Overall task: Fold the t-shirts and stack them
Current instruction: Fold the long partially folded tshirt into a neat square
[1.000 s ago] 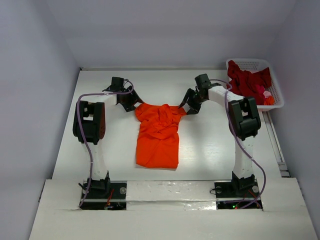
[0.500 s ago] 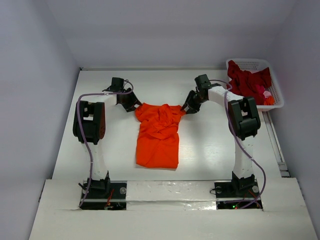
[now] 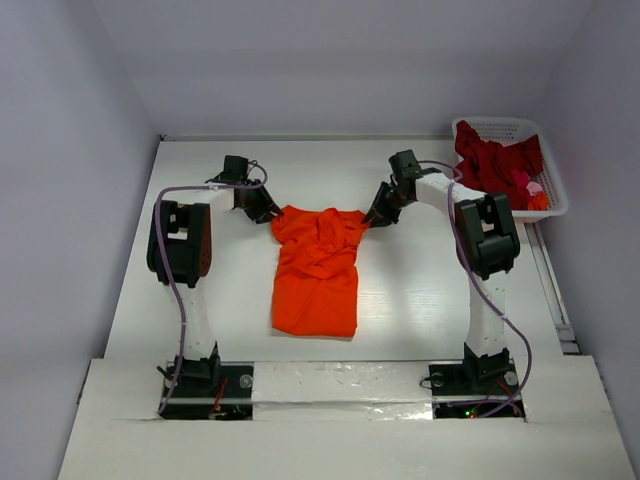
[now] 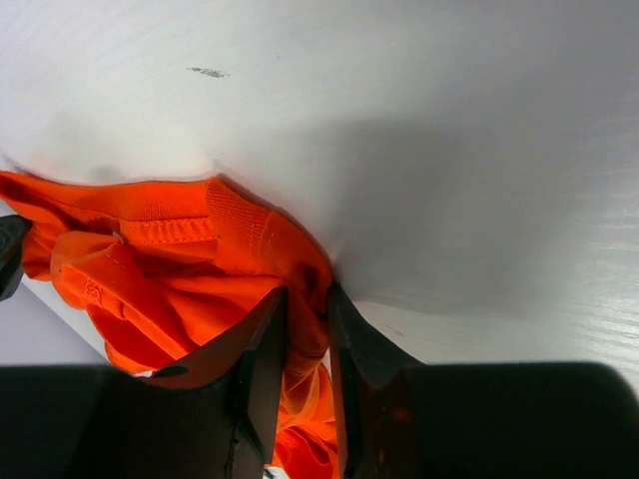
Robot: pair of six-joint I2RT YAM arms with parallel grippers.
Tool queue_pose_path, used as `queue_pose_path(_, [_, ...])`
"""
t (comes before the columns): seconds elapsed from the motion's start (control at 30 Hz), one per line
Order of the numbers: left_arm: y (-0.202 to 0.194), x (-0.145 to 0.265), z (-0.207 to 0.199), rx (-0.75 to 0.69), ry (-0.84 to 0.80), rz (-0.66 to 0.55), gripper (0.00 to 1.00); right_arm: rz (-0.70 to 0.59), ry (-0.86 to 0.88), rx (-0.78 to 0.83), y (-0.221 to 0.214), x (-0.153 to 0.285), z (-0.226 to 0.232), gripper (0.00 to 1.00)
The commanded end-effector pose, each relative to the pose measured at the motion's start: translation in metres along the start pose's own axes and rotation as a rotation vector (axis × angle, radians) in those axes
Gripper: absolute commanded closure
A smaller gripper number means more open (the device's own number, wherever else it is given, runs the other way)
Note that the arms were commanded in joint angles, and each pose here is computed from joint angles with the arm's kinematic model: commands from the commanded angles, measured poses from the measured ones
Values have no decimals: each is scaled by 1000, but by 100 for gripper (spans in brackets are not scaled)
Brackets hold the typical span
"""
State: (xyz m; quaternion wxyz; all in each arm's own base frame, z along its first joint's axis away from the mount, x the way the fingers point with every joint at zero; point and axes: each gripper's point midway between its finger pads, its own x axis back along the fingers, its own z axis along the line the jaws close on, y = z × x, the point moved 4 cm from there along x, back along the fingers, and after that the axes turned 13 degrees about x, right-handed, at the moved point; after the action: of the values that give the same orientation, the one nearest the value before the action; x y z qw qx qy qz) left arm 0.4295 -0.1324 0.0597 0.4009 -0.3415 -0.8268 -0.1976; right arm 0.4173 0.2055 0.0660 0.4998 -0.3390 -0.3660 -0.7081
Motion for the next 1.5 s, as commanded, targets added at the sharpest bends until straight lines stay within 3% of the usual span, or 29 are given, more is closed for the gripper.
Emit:
queue_pose_path(0.0, [-8,-10,20,2,80,37,75,4,2,17,-1,-10,-5,72])
queue_pose_path(0.1, [-8,-11,19,3,75,41,83,4,7,31,-2,-10,-1,76])
queue_pose_path(0.2, [-8,-11,19,6,72,43,91,4,-2,34,-1,-10,-1,100])
queue_pose_path(0.27, [-7,-11,17,5,71,40,100,7,-5,36,-1,-11,-2,100])
queue_pose_path(1.47, [35,23,-40,-16,-22,-48,100,-95,66,225,59,28,52,100])
